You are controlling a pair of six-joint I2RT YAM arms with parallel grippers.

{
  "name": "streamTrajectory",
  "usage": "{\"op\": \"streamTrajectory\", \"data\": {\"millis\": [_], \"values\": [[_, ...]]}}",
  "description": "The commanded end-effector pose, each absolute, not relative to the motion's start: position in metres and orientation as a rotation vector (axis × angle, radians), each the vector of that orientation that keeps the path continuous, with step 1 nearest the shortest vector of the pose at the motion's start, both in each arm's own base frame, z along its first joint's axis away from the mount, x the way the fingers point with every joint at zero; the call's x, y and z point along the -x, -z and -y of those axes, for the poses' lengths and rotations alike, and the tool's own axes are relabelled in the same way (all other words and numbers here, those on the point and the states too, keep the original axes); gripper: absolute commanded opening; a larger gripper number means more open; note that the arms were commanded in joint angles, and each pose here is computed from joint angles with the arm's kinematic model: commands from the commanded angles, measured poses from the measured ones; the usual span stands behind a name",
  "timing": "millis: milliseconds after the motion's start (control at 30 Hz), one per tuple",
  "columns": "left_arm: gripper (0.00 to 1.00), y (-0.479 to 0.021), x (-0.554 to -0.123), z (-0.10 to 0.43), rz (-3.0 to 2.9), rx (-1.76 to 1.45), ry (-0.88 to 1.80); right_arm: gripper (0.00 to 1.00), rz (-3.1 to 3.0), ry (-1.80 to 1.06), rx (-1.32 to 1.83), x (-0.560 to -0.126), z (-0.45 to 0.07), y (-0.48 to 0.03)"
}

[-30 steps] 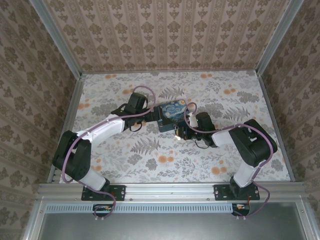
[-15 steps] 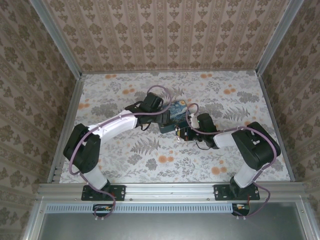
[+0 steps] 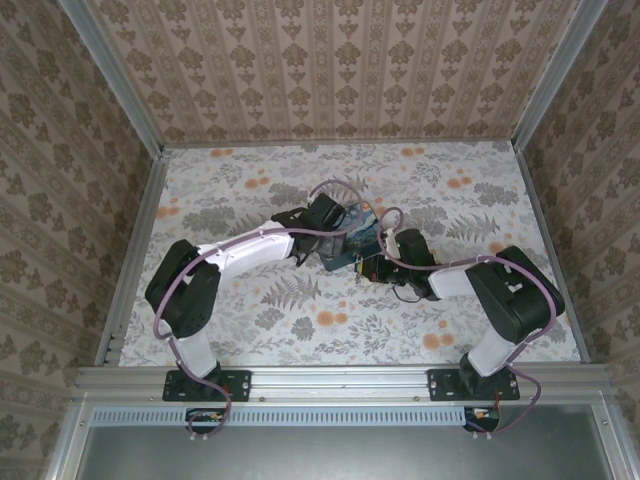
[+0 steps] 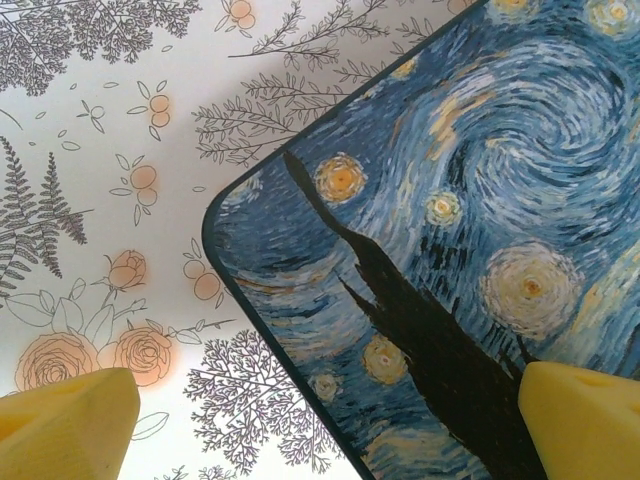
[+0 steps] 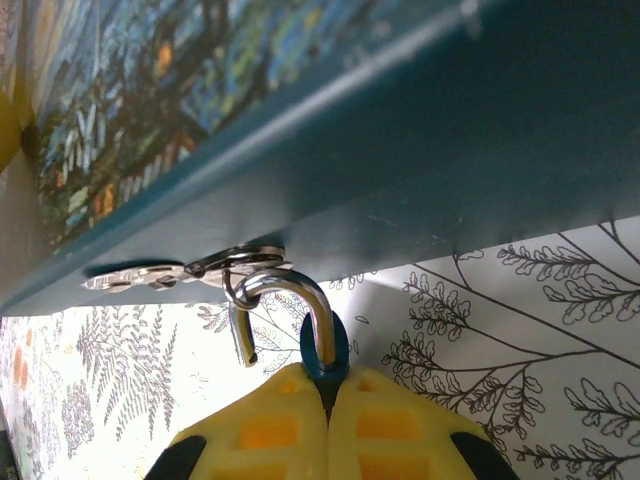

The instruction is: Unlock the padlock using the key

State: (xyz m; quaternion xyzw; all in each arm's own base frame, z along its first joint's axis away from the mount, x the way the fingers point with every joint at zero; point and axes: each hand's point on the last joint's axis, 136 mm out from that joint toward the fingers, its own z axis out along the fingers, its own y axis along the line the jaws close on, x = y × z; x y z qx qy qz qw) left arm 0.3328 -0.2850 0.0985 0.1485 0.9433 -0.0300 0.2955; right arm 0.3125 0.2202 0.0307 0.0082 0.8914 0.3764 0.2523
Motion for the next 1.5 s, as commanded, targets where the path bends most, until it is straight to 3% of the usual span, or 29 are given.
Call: {"op": "streamTrajectory", "data": {"millis": [0,1467], "values": [[1.0,-0.096,-0.331,0.281,-2.514,-0.43,0.002,0.0,-2.473,-0.991,-0.146,-0.305,-0.21,-0.02],[1.0,-0.052,-0.304,0.287,-2.599,-0.531,-0.043,0.0,-2.322,-1.065,-0.534,-0.33,-0.194,-0.046]]}}
